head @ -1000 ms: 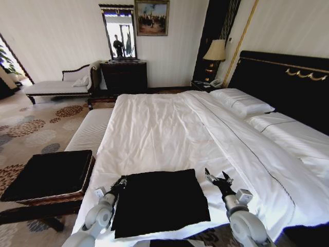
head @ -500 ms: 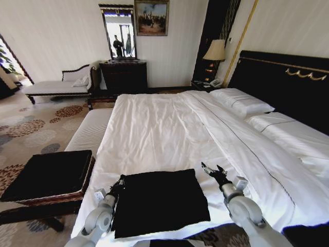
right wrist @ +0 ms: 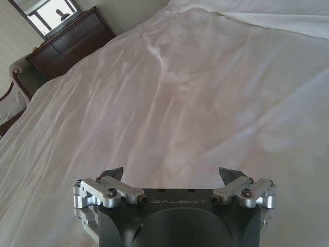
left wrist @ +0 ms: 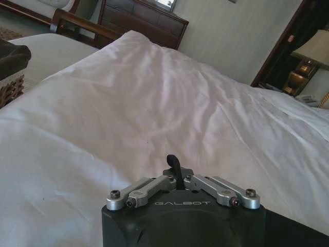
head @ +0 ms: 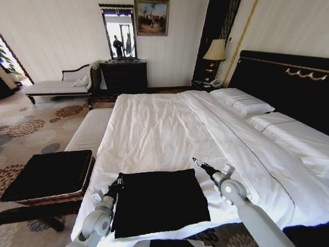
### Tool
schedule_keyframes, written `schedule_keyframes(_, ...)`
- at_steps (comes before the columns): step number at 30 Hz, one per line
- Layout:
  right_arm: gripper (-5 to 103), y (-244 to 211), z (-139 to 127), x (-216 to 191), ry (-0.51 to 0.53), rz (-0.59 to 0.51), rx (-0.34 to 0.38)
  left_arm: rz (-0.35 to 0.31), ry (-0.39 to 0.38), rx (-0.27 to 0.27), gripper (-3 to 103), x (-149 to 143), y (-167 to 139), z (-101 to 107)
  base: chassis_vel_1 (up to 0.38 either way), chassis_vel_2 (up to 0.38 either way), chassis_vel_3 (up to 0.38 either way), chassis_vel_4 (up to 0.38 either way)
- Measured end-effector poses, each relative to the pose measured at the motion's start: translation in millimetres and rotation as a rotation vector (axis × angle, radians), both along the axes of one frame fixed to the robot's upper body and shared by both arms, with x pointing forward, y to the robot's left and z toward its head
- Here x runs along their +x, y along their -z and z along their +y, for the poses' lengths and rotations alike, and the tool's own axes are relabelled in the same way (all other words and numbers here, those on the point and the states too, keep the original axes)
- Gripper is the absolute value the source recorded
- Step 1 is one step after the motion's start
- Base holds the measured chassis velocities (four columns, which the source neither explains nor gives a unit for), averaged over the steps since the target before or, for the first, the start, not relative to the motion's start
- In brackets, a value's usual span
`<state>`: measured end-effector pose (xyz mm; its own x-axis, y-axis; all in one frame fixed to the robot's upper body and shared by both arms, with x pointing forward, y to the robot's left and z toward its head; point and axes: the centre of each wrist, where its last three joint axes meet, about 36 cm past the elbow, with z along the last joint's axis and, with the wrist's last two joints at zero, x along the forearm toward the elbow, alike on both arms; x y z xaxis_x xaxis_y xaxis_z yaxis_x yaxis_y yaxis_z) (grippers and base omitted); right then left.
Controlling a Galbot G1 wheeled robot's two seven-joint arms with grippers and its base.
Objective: Fold the clothes on the bed and place them into the basket.
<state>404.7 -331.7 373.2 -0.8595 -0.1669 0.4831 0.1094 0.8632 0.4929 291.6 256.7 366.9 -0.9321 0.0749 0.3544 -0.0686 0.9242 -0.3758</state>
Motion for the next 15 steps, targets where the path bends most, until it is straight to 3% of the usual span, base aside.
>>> schedule_keyframes(10, 103, 22, 5, -22, -0.038, 0.051, -0.015, -0.005, 0.007, 0.012, 1, -1, -2, 2, 0.000, 0.000, 0.000, 0.000)
schedule_keyframes(15, 90, 21, 12, -33, -0.055, 0.047, 0.013, 0.000, 0.005, 0.029, 1, 0, 2, 5, 0.000, 0.000, 0.000, 0.000)
